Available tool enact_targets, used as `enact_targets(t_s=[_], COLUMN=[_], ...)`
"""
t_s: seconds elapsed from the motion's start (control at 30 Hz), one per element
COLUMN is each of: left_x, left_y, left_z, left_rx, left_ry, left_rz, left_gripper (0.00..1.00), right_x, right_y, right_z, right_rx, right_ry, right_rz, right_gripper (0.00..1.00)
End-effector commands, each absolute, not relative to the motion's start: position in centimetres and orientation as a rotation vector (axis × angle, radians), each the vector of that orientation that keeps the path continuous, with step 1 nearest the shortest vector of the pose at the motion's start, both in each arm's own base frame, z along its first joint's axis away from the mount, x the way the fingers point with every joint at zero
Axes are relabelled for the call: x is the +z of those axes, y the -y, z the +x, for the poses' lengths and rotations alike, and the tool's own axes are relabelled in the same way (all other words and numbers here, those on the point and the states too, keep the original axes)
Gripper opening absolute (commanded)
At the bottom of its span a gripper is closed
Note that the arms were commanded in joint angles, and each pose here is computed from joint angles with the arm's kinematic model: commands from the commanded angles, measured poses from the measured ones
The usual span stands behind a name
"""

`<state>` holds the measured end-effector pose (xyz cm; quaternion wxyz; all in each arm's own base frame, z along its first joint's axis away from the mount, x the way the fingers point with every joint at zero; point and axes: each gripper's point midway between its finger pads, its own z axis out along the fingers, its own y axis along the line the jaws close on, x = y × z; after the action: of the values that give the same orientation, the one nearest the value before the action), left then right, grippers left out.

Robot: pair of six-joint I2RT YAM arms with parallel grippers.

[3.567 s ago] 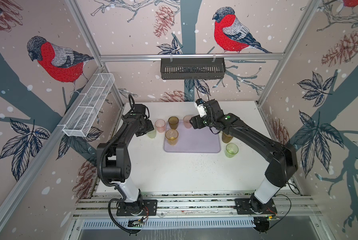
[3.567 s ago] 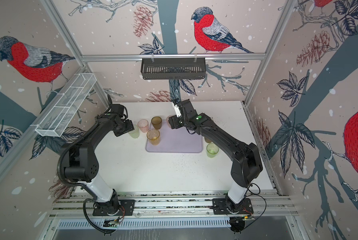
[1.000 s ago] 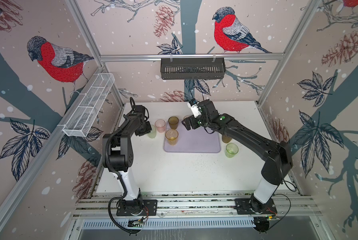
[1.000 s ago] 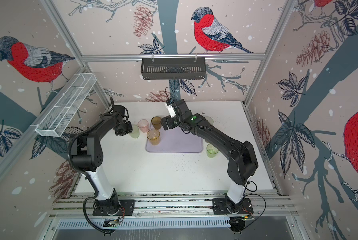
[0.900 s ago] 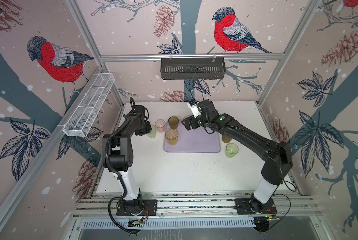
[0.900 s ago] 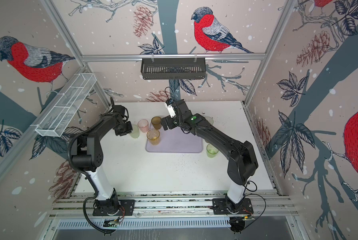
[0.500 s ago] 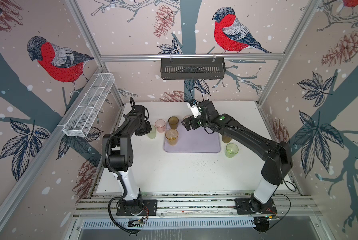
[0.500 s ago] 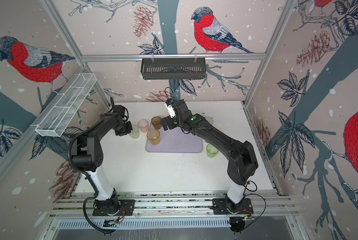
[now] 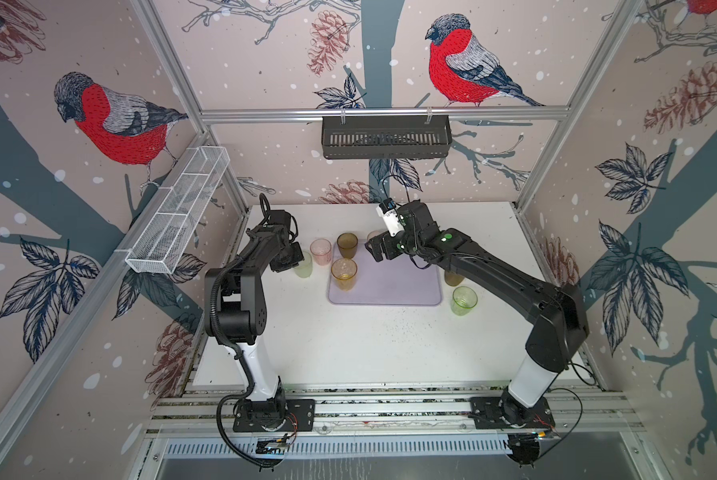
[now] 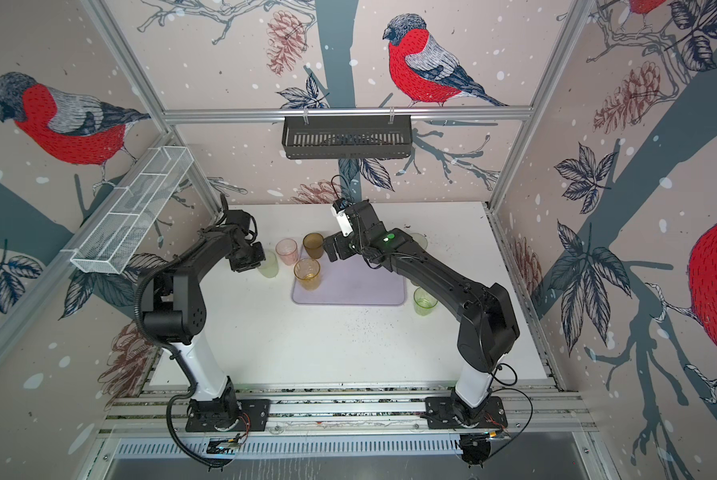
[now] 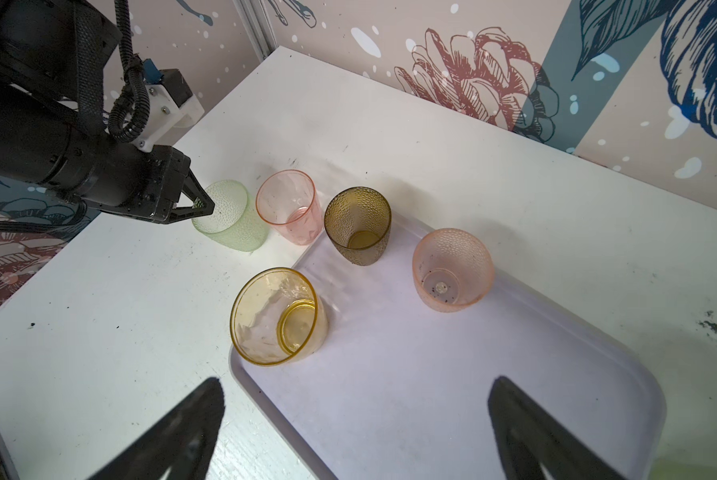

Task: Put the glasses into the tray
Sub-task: 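Close the left gripper on the green glass rim while right gripper shifts, then lift the green glass and carry it over the tray with the left gripper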

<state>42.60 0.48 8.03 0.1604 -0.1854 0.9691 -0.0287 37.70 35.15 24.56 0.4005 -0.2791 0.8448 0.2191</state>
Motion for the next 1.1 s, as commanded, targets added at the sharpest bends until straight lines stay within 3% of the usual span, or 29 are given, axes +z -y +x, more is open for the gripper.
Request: enact_targets(t_s=[0.0,0.7,1.07], left_x=[8.3,10.1,13.9], left_y=[-0.7,-2.0,-1.8], left_z=[42.3,40.3,38.9], left_rx=[-0.073,0.038,0.018], left_ry=[-2.768,-2.760,-2.727], left_rz=[-0.533,-0.518,-0.500], left_gripper=[0.13,0.00,0.00], right_x=[25.2,25.6,25.8], right_y=[-35.1,-34.8,-34.7], right_z=[37.7,37.6,37.6], right_rx=[0.543,0.543,0.543], right_ry=[-2.111,-2.095,-2.088], right_rz=[-0.716,-0.708,-0.703], right_gripper=[1.00,1.00,1.00])
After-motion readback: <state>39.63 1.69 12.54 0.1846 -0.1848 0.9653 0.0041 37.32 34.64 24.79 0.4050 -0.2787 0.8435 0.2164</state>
